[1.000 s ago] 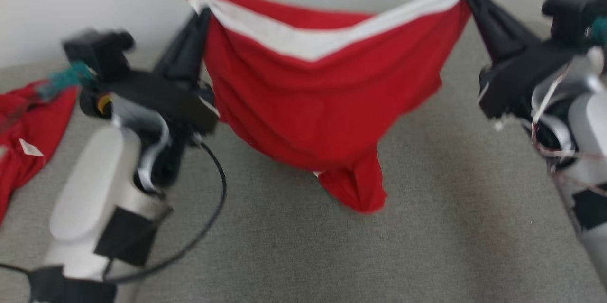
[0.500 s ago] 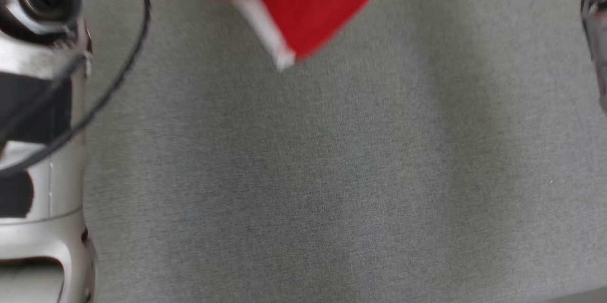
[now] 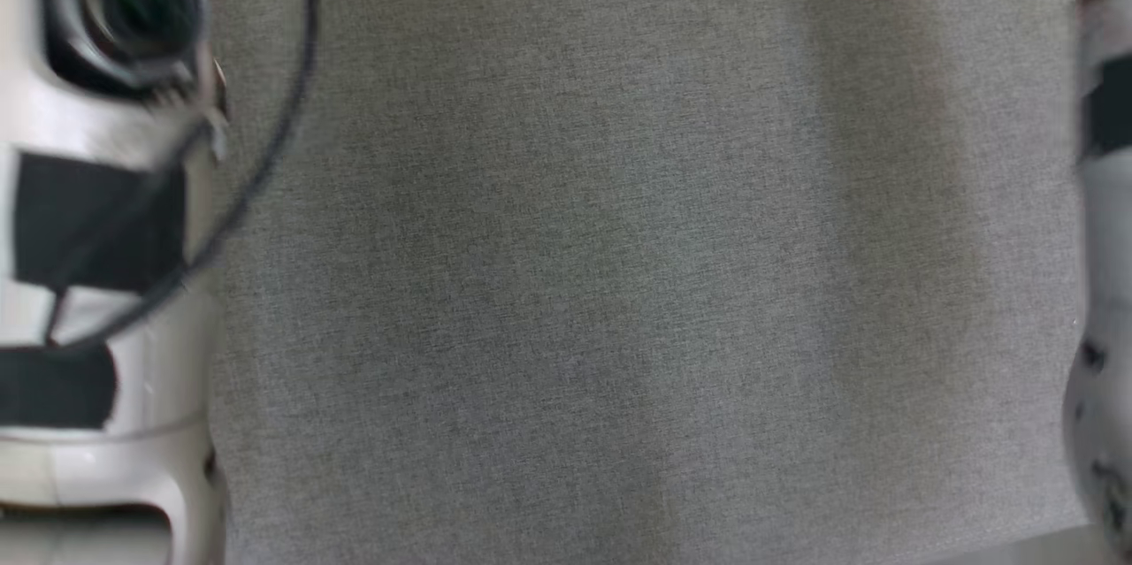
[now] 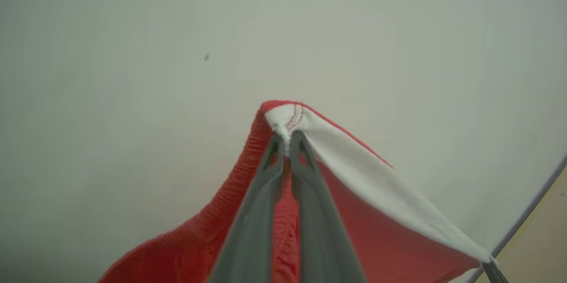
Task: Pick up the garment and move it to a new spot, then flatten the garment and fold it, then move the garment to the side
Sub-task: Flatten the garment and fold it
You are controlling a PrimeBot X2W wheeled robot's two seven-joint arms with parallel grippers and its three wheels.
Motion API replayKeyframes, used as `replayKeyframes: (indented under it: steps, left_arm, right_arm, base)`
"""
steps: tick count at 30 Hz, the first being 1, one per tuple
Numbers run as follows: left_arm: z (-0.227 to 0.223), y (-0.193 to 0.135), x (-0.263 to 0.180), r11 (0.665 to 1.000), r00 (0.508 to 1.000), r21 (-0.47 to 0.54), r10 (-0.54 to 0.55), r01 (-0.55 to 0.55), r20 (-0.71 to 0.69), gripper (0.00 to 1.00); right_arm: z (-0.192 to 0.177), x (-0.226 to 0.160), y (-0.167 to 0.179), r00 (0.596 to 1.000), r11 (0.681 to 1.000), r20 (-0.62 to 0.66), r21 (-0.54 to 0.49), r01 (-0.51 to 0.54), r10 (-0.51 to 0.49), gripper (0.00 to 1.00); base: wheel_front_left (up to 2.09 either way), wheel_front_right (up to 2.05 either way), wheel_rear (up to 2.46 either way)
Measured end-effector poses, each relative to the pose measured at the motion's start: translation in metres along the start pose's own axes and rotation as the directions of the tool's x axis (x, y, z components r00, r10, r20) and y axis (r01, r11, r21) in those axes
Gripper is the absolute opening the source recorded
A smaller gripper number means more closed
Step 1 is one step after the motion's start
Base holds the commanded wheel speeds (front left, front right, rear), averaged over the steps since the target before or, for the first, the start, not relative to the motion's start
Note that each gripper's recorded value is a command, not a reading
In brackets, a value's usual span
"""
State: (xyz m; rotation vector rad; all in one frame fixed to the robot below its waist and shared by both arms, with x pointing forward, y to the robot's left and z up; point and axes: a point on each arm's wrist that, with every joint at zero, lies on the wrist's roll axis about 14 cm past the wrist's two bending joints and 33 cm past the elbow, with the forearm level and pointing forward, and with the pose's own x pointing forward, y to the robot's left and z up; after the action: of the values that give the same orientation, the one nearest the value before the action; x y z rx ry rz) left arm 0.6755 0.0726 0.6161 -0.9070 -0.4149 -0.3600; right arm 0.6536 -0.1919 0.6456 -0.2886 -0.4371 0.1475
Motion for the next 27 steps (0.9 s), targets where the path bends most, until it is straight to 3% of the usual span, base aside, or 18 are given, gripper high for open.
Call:
replayKeyframes:
  steps: [6,11,21,27]
  left_arm:
    - [-0.033,0.018,-0.052,0.996,0.987,0.035,0.080,-0.076,-0.142,0.00]
    - [-0.060,0.026,-0.108,0.988,0.945,0.073,0.155,-0.139,-0.287,0.00]
    - [-0.069,0.013,-0.199,0.968,0.861,0.091,0.248,-0.232,-0.444,0.00]
    - [-0.075,-0.004,-0.251,0.965,0.794,0.119,0.262,-0.236,-0.548,0.00]
  right_arm:
    - [-0.046,-0.039,0.036,0.978,0.994,-0.178,0.048,-0.102,0.109,0.00]
    - [-0.085,-0.092,0.050,0.891,0.982,-0.423,0.154,-0.112,0.168,0.00]
    - [-0.073,-0.183,0.045,0.744,0.961,-0.626,0.265,-0.077,0.233,0.00]
    - [-0.066,-0.251,0.049,0.624,0.936,-0.732,0.352,0.002,0.274,0.00]
  base:
    - [0.00,0.00,0.00]
    - [0.00,0.00,0.00]
    - [0.00,0.00,0.00]
    - [0.00,0.00,0.00]
